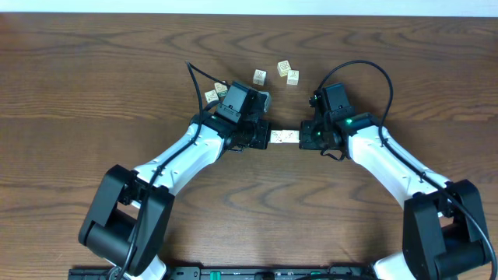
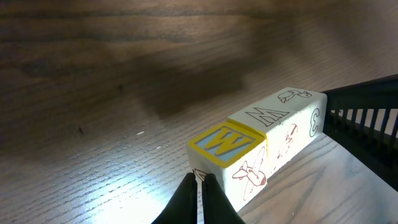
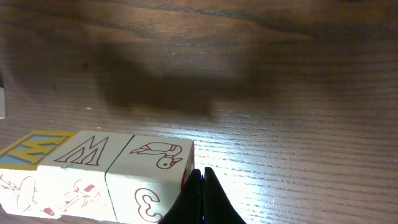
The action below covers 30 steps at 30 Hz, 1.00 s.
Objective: Lift 3 blocks
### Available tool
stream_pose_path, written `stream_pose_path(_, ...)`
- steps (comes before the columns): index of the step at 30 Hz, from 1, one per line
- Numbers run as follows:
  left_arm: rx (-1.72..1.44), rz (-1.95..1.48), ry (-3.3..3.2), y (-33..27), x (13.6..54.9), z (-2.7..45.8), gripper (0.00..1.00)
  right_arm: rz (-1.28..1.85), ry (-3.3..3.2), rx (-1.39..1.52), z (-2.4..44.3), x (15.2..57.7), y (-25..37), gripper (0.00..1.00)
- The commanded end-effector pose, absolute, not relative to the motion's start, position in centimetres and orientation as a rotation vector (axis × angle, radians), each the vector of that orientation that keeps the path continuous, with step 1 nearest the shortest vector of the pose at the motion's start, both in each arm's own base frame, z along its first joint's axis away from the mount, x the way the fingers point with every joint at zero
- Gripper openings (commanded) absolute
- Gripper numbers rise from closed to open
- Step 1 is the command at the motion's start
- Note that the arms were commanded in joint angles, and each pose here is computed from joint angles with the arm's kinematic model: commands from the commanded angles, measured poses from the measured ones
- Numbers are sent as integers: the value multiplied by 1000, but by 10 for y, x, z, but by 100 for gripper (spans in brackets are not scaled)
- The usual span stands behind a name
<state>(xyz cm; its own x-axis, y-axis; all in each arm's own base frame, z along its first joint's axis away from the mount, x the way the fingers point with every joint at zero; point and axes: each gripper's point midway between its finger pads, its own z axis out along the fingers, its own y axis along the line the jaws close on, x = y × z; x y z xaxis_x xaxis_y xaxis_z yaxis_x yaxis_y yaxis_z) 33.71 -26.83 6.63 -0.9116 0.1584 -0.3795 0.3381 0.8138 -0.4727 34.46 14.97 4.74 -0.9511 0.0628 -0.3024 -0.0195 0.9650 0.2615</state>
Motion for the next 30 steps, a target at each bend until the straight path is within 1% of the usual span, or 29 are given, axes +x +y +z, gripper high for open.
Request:
stream_pose_path(1,491,-934,2687,-299,314,63,7,645,2795,-130,62,333,202,1)
stream_pose_path(8,507,-931,2710,-303,309,52,7,644,2786,-132,62,335,203,1)
stream_pose_path(18,522,-934,2706,-307,308,49,7,622,2801,-125,56,334,200,1)
stream_pose_path(30,519,-923,2706,-306,309,48,7,604,2872,-153,33,323,207,1)
